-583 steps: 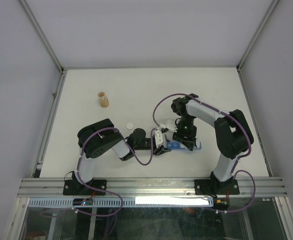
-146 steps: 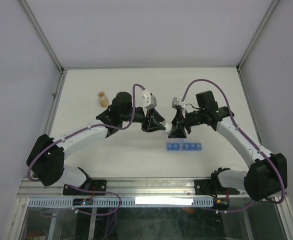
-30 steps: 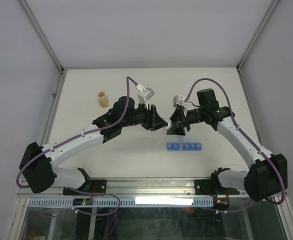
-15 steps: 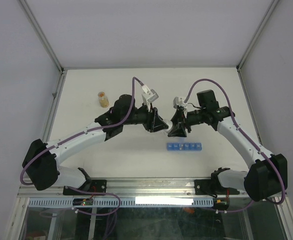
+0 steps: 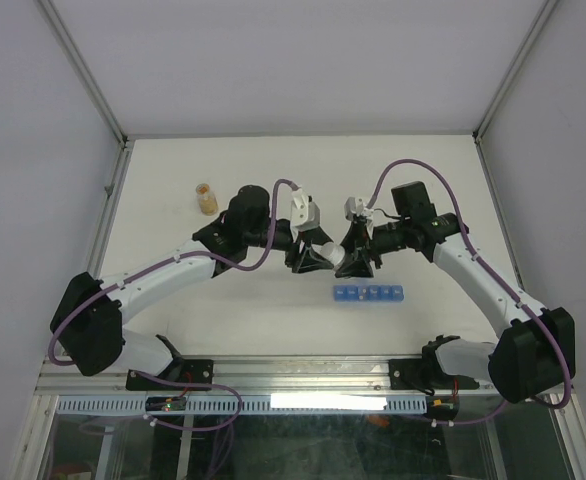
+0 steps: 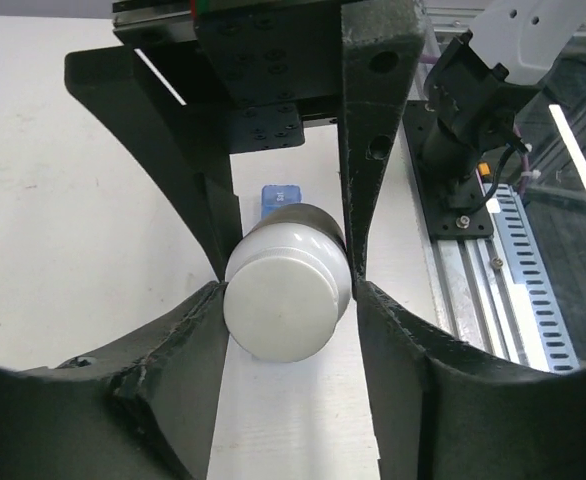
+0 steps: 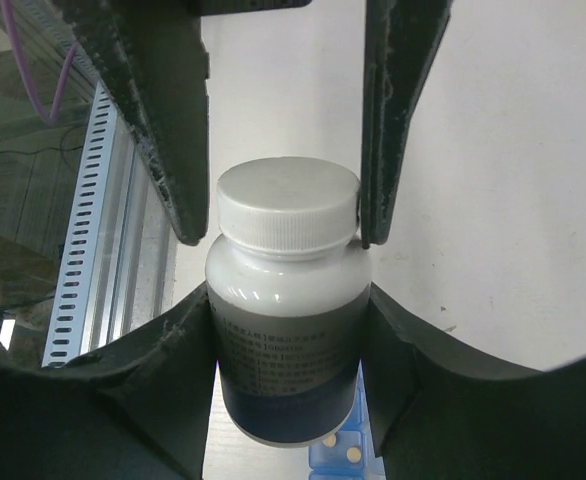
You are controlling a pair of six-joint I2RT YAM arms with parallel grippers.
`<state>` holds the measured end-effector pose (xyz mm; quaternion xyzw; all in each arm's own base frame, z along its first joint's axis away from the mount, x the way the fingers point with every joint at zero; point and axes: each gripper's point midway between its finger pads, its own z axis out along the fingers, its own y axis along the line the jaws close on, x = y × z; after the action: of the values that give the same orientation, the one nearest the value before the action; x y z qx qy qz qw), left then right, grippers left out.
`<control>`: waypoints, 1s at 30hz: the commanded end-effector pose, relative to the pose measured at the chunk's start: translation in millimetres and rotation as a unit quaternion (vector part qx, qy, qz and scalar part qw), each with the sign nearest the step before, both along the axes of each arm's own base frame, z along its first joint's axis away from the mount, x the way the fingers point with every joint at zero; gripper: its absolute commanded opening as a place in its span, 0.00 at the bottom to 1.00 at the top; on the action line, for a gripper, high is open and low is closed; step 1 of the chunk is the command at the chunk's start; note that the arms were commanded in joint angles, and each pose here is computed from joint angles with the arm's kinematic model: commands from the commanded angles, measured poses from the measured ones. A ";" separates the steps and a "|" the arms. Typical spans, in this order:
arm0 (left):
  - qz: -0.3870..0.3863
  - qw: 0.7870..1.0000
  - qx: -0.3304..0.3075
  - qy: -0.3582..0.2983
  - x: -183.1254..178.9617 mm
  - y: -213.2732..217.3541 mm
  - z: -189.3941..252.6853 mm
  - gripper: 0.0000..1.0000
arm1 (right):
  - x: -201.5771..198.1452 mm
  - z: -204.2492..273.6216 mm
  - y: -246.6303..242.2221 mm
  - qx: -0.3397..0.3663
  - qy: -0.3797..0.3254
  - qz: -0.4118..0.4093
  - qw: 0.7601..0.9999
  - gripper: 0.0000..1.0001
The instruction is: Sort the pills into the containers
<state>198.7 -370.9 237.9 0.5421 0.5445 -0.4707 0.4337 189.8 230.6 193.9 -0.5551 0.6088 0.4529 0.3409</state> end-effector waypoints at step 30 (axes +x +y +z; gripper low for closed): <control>0.215 0.911 -0.254 0.245 5.2 56.4 77.2 0.94 | 16.4 36.1 10.1 0.043 -0.083 0.012 0.996 0.00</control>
<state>194.7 -321.8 290.5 0.2627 0.5917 -0.5562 0.5211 198.9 234.5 199.8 -0.5639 0.5930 0.4437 0.3654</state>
